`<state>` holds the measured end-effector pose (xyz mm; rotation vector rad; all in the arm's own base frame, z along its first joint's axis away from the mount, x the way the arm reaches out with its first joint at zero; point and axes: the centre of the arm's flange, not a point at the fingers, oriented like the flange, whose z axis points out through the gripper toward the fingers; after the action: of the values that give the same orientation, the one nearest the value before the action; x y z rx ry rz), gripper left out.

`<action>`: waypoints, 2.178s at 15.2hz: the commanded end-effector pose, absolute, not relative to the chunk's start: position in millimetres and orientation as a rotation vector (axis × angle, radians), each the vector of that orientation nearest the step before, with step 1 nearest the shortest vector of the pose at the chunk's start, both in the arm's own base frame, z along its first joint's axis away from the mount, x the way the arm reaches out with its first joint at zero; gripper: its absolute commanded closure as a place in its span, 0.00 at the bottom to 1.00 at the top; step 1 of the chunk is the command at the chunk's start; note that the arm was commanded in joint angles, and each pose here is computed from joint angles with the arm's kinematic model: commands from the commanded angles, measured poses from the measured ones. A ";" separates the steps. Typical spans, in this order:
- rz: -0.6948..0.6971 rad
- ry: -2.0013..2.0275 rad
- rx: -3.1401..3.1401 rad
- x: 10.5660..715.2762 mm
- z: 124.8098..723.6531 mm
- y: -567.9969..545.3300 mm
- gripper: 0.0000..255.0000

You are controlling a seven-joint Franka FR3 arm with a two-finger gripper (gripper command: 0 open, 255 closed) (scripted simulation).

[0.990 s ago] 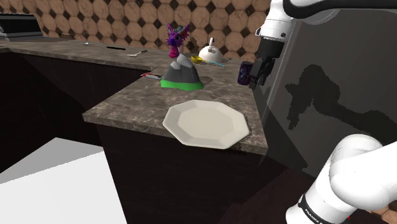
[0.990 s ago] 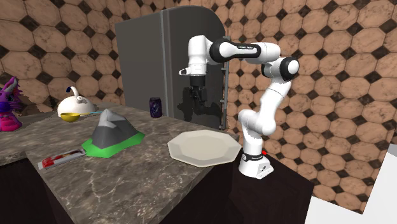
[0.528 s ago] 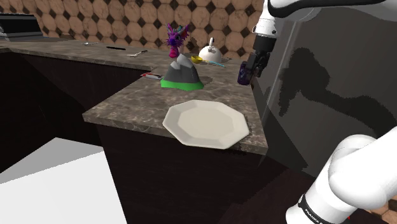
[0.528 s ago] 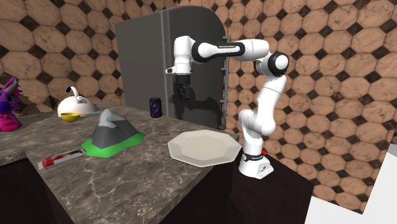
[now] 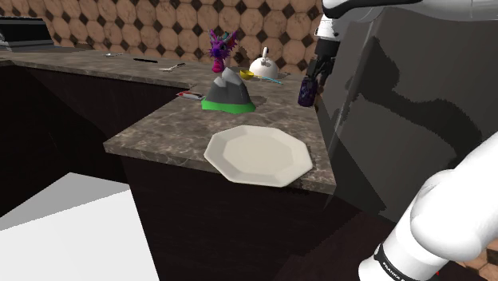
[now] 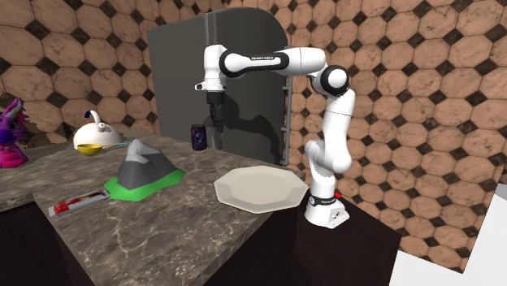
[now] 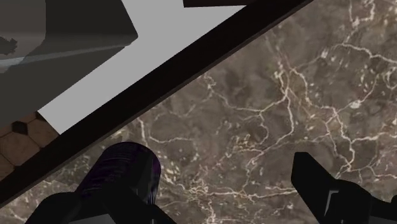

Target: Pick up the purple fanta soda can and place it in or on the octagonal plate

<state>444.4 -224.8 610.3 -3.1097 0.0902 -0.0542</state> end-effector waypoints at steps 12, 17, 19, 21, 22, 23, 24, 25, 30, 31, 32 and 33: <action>-0.051 0.157 -3.144 495.3 595.6 -308.7 0.00; -0.051 0.156 -3.144 495.7 582.0 -308.8 0.00; -0.051 0.157 -3.144 495.7 582.0 -308.8 0.00; -0.051 0.157 -3.144 495.7 582.0 -308.8 0.00; -0.051 0.157 -3.144 495.7 582.1 -308.8 0.00; -0.051 0.157 -3.144 495.7 582.1 -308.8 1.00; -0.051 0.157 -3.144 495.7 582.1 -308.8 1.00; -0.051 0.157 -3.144 495.8 582.0 -308.7 1.00; -0.051 0.156 -3.144 495.8 581.9 -308.6 1.00; -0.051 0.156 -3.144 495.7 581.9 -308.5 1.00; -0.051 0.157 -3.144 495.7 582.0 -308.8 1.00; -0.051 0.156 -3.144 495.7 587.3 -308.8 1.00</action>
<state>496.1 -308.9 584.9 -3.1444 0.1568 -0.0517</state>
